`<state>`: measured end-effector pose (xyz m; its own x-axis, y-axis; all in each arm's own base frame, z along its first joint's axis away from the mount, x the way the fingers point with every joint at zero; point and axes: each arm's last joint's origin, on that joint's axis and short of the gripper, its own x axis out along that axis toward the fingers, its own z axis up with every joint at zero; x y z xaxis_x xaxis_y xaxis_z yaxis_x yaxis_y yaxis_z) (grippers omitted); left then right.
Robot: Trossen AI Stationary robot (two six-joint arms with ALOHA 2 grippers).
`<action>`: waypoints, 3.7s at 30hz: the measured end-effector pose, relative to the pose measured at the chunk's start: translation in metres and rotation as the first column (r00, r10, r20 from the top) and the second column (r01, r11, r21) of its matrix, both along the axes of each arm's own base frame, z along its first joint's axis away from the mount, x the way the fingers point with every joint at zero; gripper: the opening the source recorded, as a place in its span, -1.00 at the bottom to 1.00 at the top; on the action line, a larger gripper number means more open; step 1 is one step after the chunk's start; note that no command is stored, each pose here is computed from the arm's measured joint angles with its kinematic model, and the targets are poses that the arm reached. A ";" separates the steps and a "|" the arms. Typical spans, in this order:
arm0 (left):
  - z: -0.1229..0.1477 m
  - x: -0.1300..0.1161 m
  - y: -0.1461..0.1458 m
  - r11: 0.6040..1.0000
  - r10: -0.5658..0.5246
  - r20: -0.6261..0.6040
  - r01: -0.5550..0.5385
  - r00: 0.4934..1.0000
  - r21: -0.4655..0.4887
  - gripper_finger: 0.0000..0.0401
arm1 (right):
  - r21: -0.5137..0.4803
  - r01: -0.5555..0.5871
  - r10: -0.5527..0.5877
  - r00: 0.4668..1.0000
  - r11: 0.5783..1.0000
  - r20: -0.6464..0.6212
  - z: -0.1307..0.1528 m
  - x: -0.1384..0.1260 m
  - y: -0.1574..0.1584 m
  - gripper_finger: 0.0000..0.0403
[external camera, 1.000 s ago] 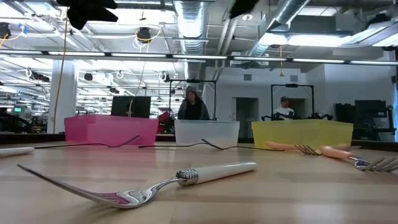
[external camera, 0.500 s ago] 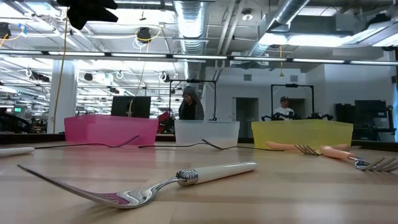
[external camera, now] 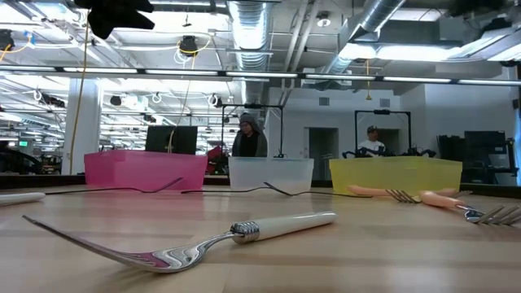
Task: Sort silverware by color (type)
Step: Put the white fork into the transparent bin
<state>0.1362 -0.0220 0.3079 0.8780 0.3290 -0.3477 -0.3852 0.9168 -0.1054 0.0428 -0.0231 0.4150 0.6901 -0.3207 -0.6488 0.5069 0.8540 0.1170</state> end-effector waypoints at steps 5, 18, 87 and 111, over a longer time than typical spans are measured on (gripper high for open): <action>-0.002 -0.001 0.000 1.000 0.004 -0.020 -0.004 1.000 -0.005 -0.10 | 0.024 -0.008 0.007 0.998 1.000 0.063 -0.040 -0.004 0.005 -0.04; -0.019 0.014 -0.010 0.994 -0.049 -0.143 0.034 0.988 -0.106 -0.10 | 0.099 -0.224 0.181 0.928 0.970 0.325 -0.105 0.013 0.010 -0.04; -0.019 0.011 -0.023 0.999 -0.052 -0.141 0.054 0.989 0.010 -0.10 | 0.381 -0.675 0.752 0.414 0.631 -0.512 -0.250 0.120 0.266 0.44; -0.019 0.011 -0.023 0.998 -0.055 -0.137 0.054 0.989 -0.010 -0.10 | 0.326 -0.688 0.690 0.351 0.648 -0.633 -0.283 0.111 0.283 0.38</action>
<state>0.1472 -0.0452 0.2887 0.8385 0.2793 -0.4679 -0.3458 0.9363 -0.0608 0.1540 0.2598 0.1322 0.0509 0.0602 -0.9969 -0.3359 0.9411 0.0397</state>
